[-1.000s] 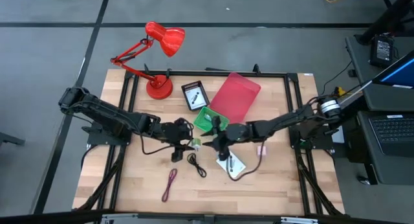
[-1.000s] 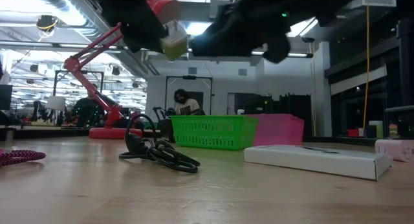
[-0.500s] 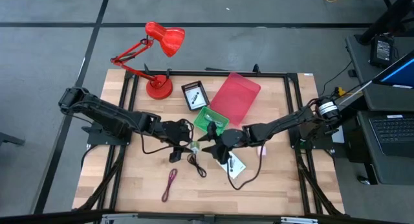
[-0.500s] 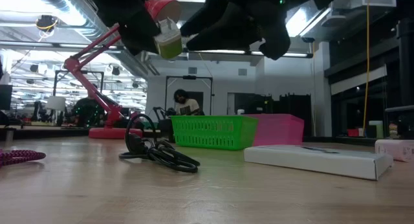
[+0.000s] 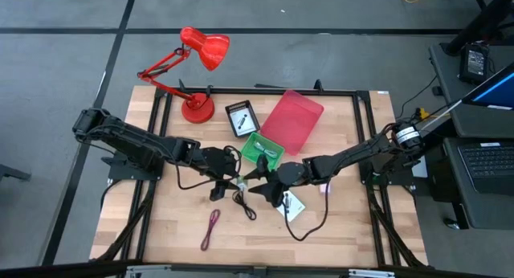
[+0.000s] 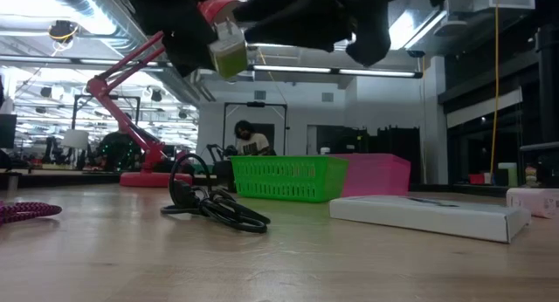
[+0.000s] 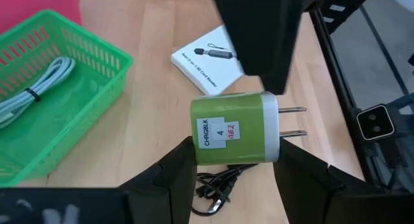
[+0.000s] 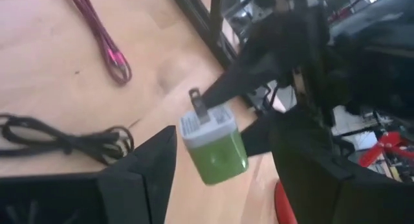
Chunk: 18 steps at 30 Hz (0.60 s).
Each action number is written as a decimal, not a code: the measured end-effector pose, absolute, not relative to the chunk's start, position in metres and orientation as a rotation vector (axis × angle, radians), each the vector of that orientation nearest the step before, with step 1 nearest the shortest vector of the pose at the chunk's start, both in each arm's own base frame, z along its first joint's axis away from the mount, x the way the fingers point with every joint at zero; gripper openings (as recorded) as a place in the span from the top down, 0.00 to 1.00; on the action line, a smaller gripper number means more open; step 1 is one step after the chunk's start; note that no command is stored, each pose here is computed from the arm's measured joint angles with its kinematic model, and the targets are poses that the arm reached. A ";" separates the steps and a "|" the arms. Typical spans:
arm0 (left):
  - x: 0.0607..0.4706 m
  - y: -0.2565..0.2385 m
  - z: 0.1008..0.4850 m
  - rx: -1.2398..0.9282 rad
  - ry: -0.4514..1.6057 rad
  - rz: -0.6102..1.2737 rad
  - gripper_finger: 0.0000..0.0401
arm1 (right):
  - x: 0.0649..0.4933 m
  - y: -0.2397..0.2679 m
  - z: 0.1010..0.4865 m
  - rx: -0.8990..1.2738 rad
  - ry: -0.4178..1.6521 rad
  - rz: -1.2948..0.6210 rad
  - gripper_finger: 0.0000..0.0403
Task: Pick and place items into bin
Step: Put the green charger adapter into the red bin
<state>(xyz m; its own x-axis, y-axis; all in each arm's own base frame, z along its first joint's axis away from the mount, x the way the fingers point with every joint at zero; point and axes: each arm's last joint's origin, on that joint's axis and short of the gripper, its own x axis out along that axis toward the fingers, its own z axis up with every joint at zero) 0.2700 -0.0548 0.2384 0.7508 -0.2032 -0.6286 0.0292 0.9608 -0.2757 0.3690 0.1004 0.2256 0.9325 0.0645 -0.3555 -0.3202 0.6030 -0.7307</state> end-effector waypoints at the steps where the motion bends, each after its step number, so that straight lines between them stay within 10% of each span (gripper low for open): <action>1: 0.270 -0.055 0.239 -0.256 0.710 -0.129 0.58 | 0.369 0.101 0.226 -0.895 0.298 0.242 0.43; 18: 0.271 -0.056 0.240 -0.226 0.695 -0.174 0.58 | 0.383 0.097 0.210 -0.929 0.235 0.254 0.43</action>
<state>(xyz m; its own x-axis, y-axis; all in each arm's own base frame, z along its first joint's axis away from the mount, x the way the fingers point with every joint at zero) 0.2710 -0.0558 0.2399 0.7554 -0.2332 -0.6124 0.0837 0.9612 -0.2628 0.3828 0.0971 0.2103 0.9450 0.1141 -0.3066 -0.3147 0.5730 -0.7567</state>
